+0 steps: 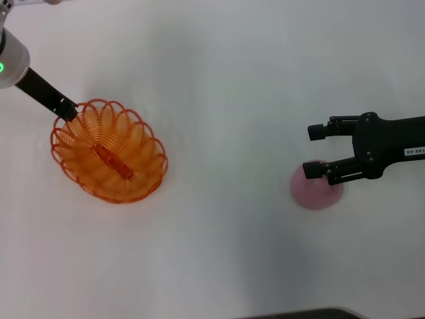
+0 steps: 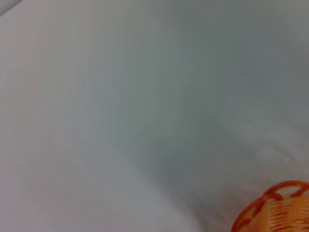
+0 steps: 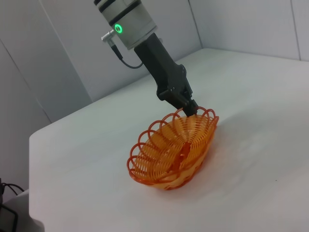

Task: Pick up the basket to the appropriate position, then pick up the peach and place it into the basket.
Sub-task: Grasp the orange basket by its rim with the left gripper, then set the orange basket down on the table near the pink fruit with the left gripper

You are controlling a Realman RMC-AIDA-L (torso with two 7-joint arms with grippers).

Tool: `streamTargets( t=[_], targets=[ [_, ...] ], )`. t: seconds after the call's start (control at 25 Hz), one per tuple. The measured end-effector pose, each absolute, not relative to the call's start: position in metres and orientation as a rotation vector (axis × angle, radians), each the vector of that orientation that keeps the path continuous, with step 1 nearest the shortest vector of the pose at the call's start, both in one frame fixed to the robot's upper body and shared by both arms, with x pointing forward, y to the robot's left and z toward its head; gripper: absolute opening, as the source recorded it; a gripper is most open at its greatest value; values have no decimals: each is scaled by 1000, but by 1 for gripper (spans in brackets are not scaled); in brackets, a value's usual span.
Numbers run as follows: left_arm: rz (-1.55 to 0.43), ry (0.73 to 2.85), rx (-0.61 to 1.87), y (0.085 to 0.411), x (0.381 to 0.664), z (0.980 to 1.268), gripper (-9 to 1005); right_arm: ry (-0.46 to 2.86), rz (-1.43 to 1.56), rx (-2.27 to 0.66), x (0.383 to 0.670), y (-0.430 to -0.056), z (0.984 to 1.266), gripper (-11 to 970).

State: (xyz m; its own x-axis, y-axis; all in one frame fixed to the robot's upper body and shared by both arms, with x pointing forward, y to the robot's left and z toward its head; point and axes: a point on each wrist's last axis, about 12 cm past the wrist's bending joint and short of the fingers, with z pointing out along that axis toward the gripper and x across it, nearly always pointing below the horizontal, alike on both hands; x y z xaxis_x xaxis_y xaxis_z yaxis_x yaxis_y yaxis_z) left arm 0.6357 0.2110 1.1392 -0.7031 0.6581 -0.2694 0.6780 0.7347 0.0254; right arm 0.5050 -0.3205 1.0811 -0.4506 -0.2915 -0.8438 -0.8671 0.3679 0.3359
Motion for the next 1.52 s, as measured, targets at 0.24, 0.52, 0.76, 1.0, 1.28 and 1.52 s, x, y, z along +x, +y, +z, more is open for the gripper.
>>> streamTargets(
  t=[0.24, 0.52, 0.76, 1.0, 1.28, 1.52],
  targets=[
    [-118, 2686, 1055, 211, 635, 1139, 68, 1931, 1059, -999, 505, -321, 1082, 847],
    [-223, 2691, 994, 213, 633, 1161, 41, 1937, 1056, -1002, 505, -322, 1083, 842],
    [-343, 2723, 869, 215, 629, 1187, 37, 1925, 1081, -1019, 504, -321, 1085, 837],
    [-436, 2763, 688, 212, 626, 1185, 34, 1890, 1075, -1057, 503, -319, 1086, 832],
    [-696, 2717, 390, 204, 617, 1151, 35, 1846, 1055, -1092, 503, -316, 1085, 827],
    [-750, 2687, 172, 221, 606, 1125, 38, 1821, 1063, -1116, 504, -314, 1088, 822]
  ],
)
